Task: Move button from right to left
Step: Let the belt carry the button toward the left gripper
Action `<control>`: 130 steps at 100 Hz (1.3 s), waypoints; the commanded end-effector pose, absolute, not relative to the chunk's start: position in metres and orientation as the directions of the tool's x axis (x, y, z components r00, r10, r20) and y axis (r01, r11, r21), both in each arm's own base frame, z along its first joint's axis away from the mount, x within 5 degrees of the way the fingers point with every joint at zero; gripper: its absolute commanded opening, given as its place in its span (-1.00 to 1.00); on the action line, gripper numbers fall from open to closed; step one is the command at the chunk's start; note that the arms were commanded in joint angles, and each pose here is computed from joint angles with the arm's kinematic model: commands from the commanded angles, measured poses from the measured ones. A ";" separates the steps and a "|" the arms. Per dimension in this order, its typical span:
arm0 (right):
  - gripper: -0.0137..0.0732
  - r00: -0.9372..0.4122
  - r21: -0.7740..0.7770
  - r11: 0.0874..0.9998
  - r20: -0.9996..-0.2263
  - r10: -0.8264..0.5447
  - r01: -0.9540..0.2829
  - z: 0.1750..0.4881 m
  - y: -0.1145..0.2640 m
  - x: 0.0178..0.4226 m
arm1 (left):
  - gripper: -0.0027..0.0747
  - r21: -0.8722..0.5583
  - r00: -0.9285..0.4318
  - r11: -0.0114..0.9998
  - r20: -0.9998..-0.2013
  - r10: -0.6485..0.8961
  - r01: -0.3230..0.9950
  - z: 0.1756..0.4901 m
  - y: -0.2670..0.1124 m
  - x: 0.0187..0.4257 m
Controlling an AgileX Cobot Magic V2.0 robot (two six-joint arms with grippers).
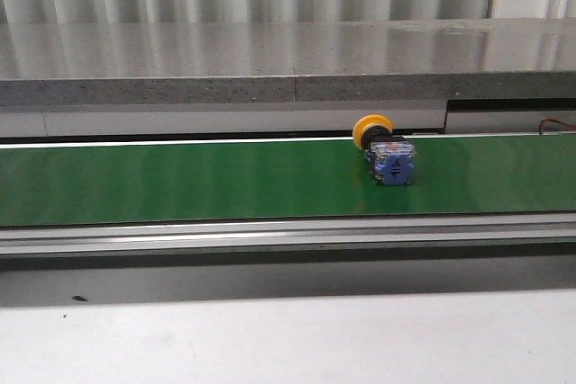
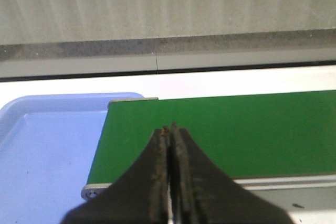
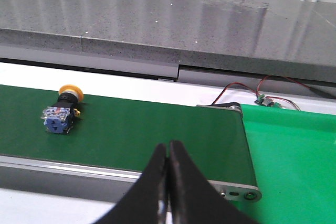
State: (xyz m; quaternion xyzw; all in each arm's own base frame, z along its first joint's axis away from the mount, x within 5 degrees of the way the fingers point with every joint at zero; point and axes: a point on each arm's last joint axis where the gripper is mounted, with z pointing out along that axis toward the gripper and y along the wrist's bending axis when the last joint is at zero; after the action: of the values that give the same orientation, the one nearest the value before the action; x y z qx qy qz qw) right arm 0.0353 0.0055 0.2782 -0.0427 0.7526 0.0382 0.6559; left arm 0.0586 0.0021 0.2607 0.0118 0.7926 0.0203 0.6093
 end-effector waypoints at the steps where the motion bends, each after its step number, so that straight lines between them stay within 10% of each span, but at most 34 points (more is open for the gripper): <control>1: -0.84 -0.038 -0.016 0.994 -0.999 -0.020 -0.108 0.293 0.005 0.035 | -0.98 0.061 -0.301 0.998 -0.952 0.061 0.008 0.286 0.001 0.071; 22: -0.84 -0.038 -0.016 0.994 -0.999 -0.020 -0.108 0.293 0.005 0.035 | -0.89 0.085 -0.527 0.996 -0.845 0.086 0.025 0.304 0.001 0.105; 51: -0.84 -0.038 -0.016 0.994 -0.999 -0.020 -0.108 0.293 0.005 0.035 | 0.57 0.056 -0.622 0.998 -0.780 0.059 0.025 0.320 -0.001 0.146; 83: -0.84 -0.038 -0.016 0.994 -0.999 -0.020 -0.108 0.293 0.005 0.035 | 0.34 -0.084 -0.618 0.996 -0.785 -0.050 0.026 0.324 -0.009 0.162; 130: -0.84 -0.038 -0.016 0.994 -0.999 -0.020 -0.108 0.293 0.005 0.035 | 0.34 -0.318 -0.814 0.940 -0.574 -0.085 0.126 0.331 -0.078 0.233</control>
State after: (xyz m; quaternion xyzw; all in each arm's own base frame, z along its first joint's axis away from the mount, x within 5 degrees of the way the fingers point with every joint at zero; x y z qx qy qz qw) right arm 0.0353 0.0055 0.2782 -0.0427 0.7526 0.0382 0.6559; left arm 0.2194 -0.0593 0.3169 0.0145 0.9477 -0.1406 0.2860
